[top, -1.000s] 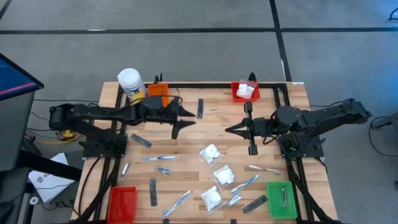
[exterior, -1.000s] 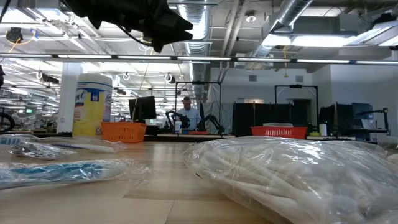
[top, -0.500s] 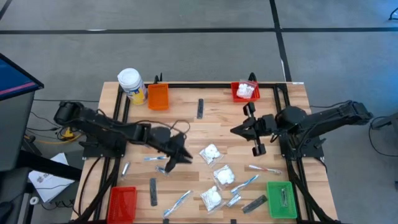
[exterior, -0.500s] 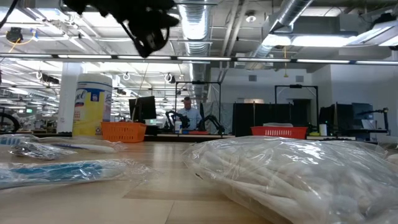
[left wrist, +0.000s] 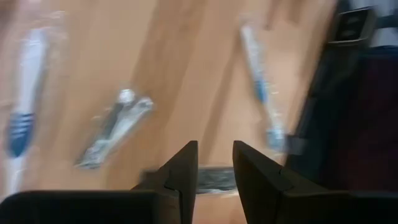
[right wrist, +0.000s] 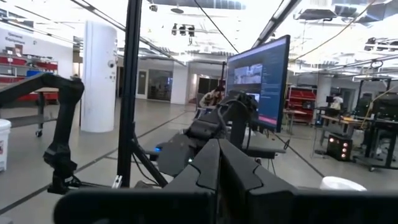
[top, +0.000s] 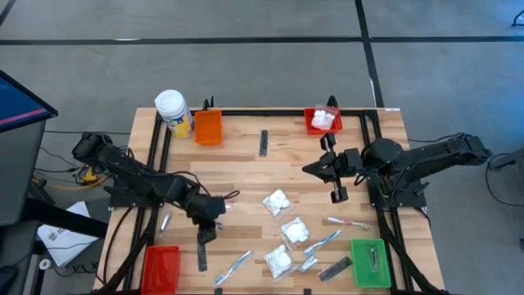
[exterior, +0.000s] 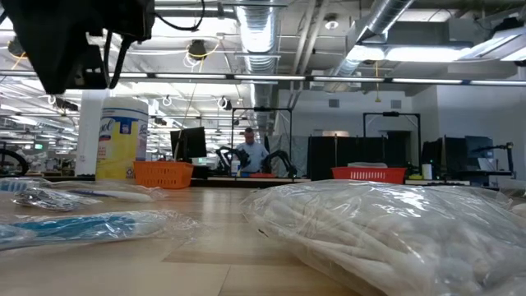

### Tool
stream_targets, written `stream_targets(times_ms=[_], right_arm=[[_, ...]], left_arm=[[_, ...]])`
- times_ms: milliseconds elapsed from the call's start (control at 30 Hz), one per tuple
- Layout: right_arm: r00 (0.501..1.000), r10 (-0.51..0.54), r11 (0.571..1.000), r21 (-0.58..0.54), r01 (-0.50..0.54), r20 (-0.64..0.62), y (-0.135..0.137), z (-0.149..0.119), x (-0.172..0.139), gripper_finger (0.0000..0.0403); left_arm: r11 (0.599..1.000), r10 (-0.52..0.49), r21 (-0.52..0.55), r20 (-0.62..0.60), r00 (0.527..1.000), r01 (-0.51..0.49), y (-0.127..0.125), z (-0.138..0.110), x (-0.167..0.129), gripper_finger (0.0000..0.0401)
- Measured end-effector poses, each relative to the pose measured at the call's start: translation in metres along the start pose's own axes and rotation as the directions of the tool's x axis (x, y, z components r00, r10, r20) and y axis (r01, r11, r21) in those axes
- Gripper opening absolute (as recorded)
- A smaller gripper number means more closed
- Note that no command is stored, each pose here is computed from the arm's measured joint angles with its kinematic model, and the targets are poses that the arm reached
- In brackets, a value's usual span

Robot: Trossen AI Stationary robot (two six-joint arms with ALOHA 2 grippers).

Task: Pick & Place Travel size toiletries
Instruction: Put the blue toothbrush into the orange bin

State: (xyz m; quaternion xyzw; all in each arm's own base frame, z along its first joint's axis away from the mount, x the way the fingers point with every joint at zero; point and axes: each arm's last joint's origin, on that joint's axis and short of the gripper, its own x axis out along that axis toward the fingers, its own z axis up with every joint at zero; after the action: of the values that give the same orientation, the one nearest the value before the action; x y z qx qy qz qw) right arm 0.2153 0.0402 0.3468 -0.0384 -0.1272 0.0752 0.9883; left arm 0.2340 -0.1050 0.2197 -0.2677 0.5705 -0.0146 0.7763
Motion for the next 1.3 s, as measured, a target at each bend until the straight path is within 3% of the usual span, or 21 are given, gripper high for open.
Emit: stream_targets(times_ms=[233, 367, 433, 533, 633, 733, 967, 1133, 1300], right_arm=[[1.0, 0.002, 1.0, -0.009, -0.002, -0.016, 0.0, -0.001, 0.0, 0.0002], [0.999, 0.003, 1.0, -0.014, -0.004, -0.034, 0.0, -0.003, 0.0, 0.0001], [0.999, 0.004, 0.999, -0.036, -0.005, -0.039, 0.0, -0.004, 0.0, 0.0001], [0.999, 0.004, 0.999, -0.054, -0.006, -0.038, 0.0, -0.003, 0.0, 0.0002], [0.999, 0.003, 0.999, -0.054, -0.005, -0.038, 0.0, -0.003, 0.0, 0.0001], [0.999, 0.002, 0.999, -0.054, -0.005, -0.039, 0.0, -0.004, 0.0, 0.0001], [0.999, 0.003, 0.999, -0.054, -0.006, -0.05, 0.0, -0.005, 0.0, 0.0001], [0.997, 0.006, 0.998, -0.055, -0.01, -0.075, 0.001, -0.007, 0.0, 0.0002], [0.99, 0.015, 1.0, -0.011, -0.016, -0.137, 0.002, -0.013, -0.001, 0.0002]], left_arm=[[0.957, 0.129, 0.242, 0.134, 0.983, -0.159, 0.001, 0.001, 0.001, 0.0095], [0.947, 0.134, 0.272, 0.154, 0.979, -0.173, 0.002, 0.004, 0.0, 0.0095], [0.959, 0.089, 0.255, 0.145, 0.985, -0.124, 0.0, 0.005, 0.0, 0.0095], [0.97, -0.082, 0.238, 0.104, 0.991, 0.055, -0.01, 0.008, 0.0, 0.0095], [0.93, -0.293, 0.252, 0.06, 0.954, 0.269, -0.027, 0.009, -0.002, 0.0095], [0.875, -0.43, 0.273, 0.059, 0.901, 0.4, -0.043, 0.009, -0.006, 0.0095], [0.794, -0.574, 0.306, 0.088, 0.814, 0.526, -0.069, 0.002, -0.005, 0.0095], [0.714, -0.664, 0.367, 0.09, 0.742, 0.595, -0.087, -0.001, 0.001, 0.0095], [0.711, -0.673, 0.343, 0.079, 0.736, 0.614, -0.093, 0.0, 0.01, 0.0095]])
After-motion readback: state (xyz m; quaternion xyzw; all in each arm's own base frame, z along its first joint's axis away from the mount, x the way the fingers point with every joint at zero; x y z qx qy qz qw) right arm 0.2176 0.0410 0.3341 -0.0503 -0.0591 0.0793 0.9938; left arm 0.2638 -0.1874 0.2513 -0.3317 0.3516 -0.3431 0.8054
